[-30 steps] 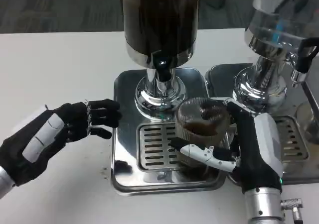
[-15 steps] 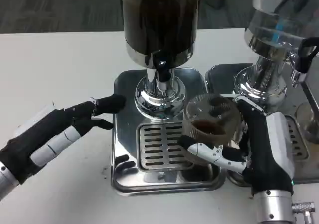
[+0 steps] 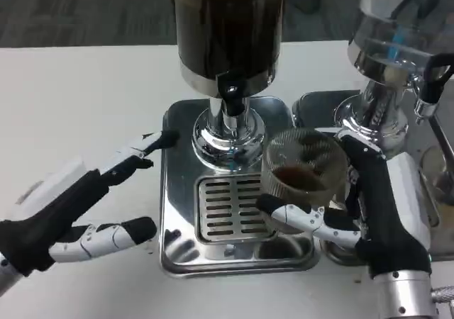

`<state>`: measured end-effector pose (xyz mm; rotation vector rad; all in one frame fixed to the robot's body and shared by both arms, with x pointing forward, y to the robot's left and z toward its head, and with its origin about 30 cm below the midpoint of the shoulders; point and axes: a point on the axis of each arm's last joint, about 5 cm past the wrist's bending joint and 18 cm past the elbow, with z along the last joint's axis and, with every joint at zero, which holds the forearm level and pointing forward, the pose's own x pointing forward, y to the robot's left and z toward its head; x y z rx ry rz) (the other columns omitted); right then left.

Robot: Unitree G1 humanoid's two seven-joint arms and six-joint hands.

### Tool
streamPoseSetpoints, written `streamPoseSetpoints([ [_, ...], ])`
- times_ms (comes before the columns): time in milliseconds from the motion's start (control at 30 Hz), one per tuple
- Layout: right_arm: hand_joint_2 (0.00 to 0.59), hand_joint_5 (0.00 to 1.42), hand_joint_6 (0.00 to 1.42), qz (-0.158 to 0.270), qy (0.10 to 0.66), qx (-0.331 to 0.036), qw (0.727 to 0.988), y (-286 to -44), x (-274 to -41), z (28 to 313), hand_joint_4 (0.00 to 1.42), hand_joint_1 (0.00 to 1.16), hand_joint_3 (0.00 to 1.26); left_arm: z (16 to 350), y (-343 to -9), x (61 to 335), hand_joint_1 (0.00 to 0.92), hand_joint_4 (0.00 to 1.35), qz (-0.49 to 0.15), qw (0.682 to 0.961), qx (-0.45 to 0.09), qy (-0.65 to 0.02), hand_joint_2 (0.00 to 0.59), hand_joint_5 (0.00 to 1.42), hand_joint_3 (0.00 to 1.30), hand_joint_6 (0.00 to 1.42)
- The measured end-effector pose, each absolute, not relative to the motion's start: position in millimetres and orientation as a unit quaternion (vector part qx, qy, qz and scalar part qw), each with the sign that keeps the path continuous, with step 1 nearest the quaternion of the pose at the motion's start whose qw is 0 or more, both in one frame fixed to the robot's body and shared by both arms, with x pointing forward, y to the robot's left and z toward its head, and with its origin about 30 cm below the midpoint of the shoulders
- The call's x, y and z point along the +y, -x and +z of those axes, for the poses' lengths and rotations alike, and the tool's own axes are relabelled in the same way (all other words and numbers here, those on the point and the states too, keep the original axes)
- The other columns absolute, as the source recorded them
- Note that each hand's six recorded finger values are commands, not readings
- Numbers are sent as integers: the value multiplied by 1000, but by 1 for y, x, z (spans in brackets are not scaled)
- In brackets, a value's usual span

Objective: Grasp the cup under the faucet to collect the drink, then remove the cup.

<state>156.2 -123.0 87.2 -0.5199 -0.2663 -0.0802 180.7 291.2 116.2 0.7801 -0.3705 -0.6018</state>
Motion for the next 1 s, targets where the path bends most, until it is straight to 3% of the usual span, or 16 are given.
streamPoseSetpoints([
  [567, 152, 1061, 1424, -2, 264, -133, 955, -142, -131, 97, 761, 884, 624, 118, -158, 284, 0, 0, -305, 817, -224, -435, 93, 0, 0, 67],
  [1000, 166, 1060, 1424, 29, 276, -137, 951, -127, -137, 100, 753, 918, 614, 125, -146, 284, 0, 0, -352, 760, -240, -491, 90, 0, 0, 40],
])
